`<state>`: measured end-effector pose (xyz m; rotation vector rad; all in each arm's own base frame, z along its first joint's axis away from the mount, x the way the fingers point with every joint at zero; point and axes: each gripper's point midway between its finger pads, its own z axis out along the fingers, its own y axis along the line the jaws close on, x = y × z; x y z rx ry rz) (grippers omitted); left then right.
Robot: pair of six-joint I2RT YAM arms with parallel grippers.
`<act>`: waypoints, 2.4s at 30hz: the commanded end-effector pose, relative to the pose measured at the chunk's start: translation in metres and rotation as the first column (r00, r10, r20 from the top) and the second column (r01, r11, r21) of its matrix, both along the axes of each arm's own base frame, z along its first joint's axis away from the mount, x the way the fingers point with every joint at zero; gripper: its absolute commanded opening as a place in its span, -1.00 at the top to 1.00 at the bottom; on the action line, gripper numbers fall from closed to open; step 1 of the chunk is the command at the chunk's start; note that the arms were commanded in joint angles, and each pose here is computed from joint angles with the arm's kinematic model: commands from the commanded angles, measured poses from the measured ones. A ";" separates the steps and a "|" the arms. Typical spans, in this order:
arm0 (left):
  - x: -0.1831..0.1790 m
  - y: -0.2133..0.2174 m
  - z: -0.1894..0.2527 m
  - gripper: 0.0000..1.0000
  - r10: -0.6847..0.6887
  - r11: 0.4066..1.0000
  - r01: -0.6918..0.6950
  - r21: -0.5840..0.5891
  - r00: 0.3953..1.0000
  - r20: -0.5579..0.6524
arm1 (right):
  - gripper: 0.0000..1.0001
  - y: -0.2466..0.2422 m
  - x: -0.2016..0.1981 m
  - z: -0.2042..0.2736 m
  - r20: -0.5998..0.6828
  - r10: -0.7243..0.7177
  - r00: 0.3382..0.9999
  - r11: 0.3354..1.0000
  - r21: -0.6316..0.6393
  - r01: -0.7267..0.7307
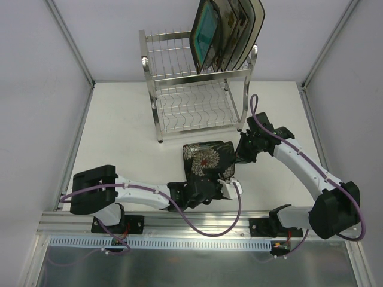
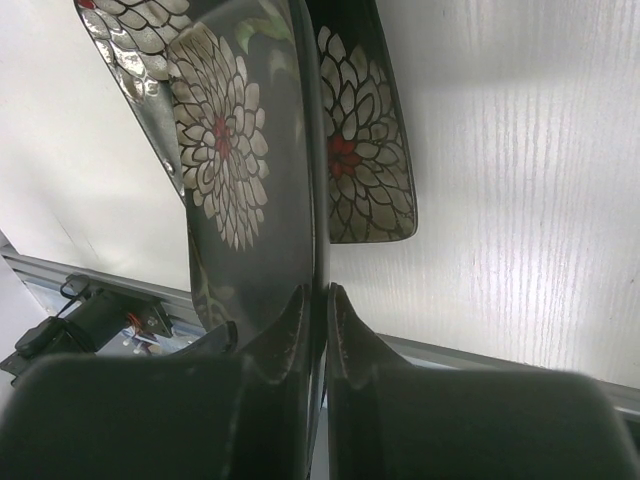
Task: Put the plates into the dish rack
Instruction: Pass the plate from the right arm to the left, then insert the plate into the dish rack
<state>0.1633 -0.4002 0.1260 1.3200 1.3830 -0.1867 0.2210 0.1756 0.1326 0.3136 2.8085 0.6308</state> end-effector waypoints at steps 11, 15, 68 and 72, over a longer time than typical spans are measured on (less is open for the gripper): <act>0.001 -0.030 0.015 0.30 -0.059 0.998 0.059 0.004 0.996 0.067 | 0.99 0.020 0.010 0.037 0.091 0.025 0.995 0.996 0.087 -0.033; 0.000 -0.028 0.012 0.74 -0.063 0.998 0.063 0.013 0.996 0.063 | 0.99 0.020 0.010 0.040 0.102 0.026 0.994 0.995 0.089 -0.036; 0.034 0.089 0.426 1.00 0.227 0.607 -0.061 -0.792 0.969 0.099 | -0.99 -0.144 -0.040 0.192 0.759 -0.081 0.646 0.935 -0.167 0.314; 0.033 0.105 0.461 1.00 0.260 0.551 -0.062 -0.832 0.961 0.100 | -0.99 -0.147 -0.044 0.185 0.750 -0.075 0.657 0.933 -0.181 0.312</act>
